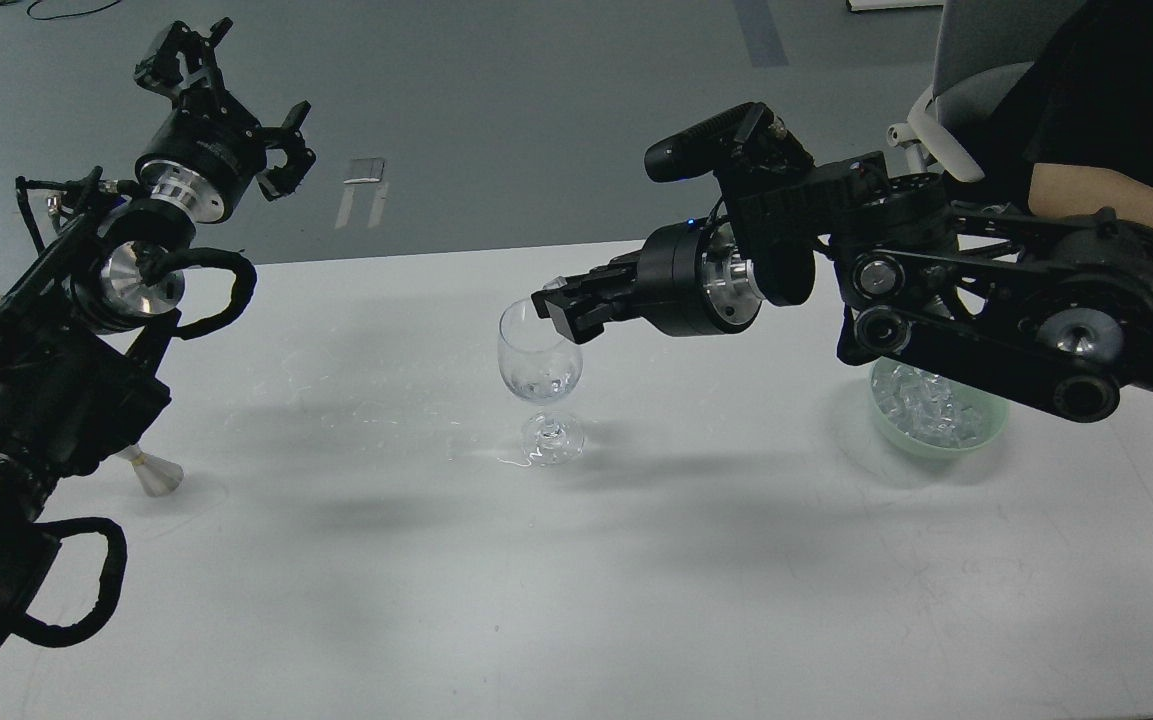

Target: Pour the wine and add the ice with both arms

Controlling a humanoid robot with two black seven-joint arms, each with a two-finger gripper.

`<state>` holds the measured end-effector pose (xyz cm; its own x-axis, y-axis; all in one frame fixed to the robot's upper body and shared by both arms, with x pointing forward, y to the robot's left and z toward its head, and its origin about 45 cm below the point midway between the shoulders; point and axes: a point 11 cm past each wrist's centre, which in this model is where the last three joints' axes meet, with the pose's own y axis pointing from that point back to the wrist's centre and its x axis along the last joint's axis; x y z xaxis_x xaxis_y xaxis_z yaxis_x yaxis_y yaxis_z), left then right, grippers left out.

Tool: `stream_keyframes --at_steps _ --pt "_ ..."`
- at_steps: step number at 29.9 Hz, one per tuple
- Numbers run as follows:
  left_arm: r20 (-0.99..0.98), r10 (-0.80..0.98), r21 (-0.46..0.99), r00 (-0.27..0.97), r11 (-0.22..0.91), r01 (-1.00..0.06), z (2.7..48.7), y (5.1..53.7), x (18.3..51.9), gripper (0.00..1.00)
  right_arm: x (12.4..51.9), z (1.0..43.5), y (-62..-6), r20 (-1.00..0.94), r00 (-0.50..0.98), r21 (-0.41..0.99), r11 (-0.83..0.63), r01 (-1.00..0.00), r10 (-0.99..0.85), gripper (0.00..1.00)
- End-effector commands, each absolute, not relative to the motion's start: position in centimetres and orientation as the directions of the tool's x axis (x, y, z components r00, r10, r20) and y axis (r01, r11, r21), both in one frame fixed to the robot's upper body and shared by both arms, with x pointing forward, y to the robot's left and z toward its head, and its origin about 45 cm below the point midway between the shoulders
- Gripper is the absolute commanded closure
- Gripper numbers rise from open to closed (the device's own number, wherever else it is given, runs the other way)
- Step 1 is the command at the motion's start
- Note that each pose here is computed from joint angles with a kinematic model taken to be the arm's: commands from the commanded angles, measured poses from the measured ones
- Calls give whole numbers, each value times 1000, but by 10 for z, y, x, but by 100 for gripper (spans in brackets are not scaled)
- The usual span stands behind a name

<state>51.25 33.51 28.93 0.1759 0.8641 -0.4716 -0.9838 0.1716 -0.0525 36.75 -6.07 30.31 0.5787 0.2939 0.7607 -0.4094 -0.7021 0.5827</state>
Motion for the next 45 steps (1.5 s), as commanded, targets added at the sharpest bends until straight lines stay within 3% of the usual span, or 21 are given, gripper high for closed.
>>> stream_keyframes --at_steps 1,22,33,45 --pt "-473 863 -51 176 172 -984 288 334 512 2 366 296 -62 751 589 595 -692 -408 299 99" --pt "-472 863 -58 178 171 -984 291 335 513 2 372 284 -46 741 604 602 -687 -407 292 98" --pt "-472 864 -61 177 168 -984 292 336 513 2 375 280 -43 745 596 605 -680 -414 300 88" --pt "-473 863 -59 177 169 -984 291 336 513 2 373 270 -44 731 614 618 -669 -413 298 86"
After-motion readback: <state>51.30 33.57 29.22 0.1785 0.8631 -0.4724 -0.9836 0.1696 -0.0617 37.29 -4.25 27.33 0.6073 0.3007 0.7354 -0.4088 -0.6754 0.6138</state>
